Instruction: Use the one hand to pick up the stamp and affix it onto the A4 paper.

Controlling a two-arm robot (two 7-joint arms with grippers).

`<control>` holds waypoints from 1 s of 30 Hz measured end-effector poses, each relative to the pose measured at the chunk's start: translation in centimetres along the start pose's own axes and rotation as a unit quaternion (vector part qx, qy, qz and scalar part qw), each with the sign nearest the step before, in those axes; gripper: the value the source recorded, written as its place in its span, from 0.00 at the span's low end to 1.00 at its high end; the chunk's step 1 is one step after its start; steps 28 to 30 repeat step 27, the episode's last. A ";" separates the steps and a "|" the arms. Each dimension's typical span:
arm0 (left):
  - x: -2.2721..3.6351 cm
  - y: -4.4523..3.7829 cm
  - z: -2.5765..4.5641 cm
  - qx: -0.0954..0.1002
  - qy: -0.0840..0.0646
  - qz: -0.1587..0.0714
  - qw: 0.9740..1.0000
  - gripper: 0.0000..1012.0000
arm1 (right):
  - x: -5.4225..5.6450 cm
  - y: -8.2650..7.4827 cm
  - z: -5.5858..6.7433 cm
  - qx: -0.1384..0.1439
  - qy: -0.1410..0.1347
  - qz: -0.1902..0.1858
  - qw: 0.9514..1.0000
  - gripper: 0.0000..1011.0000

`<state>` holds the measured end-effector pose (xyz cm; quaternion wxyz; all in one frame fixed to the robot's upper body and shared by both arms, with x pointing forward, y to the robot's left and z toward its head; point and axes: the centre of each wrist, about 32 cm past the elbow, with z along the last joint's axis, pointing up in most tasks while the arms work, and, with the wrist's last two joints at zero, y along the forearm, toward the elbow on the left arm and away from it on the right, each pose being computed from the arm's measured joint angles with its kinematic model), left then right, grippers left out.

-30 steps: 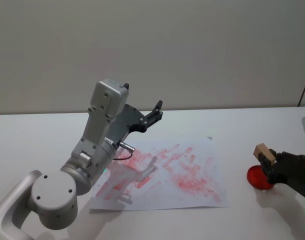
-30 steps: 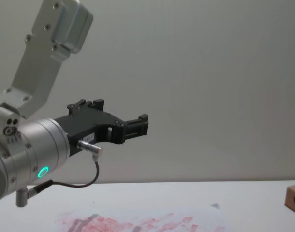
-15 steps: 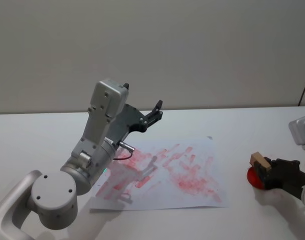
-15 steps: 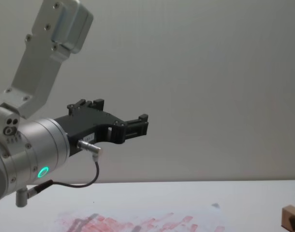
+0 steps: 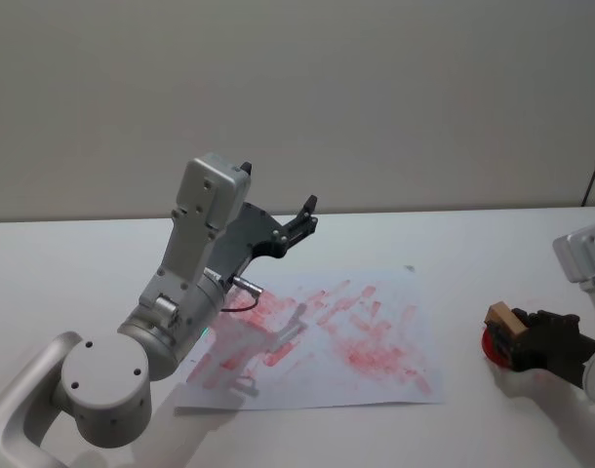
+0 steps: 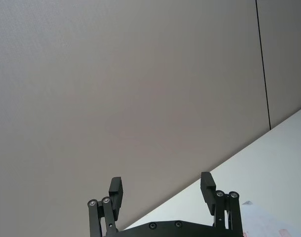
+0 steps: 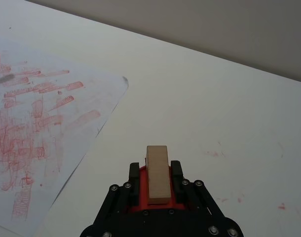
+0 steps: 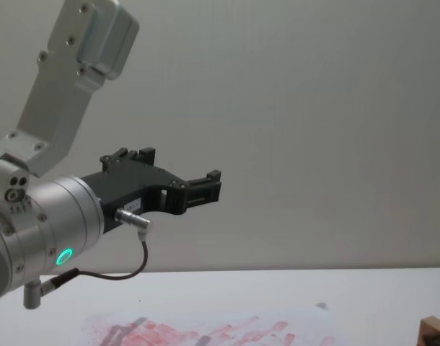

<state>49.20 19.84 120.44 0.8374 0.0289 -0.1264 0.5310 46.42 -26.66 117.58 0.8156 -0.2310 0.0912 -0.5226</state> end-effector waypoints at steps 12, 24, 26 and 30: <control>0.00 0.00 0.00 0.000 0.000 0.000 1.000 0.99 | 0.1 0.2 0.1 -0.005 -0.001 0.002 1.000 0.70; 0.00 0.00 0.00 0.000 0.000 0.000 1.000 0.99 | 0.1 0.3 0.1 -0.007 -0.001 0.002 1.000 0.99; 0.00 0.00 0.00 0.000 0.000 0.000 1.000 0.99 | 0.1 0.3 0.1 -0.007 -0.001 0.002 1.000 0.99; 0.00 0.00 0.00 0.000 0.000 0.000 1.000 0.99 | 0.1 0.3 0.1 -0.007 -0.001 0.002 1.000 0.99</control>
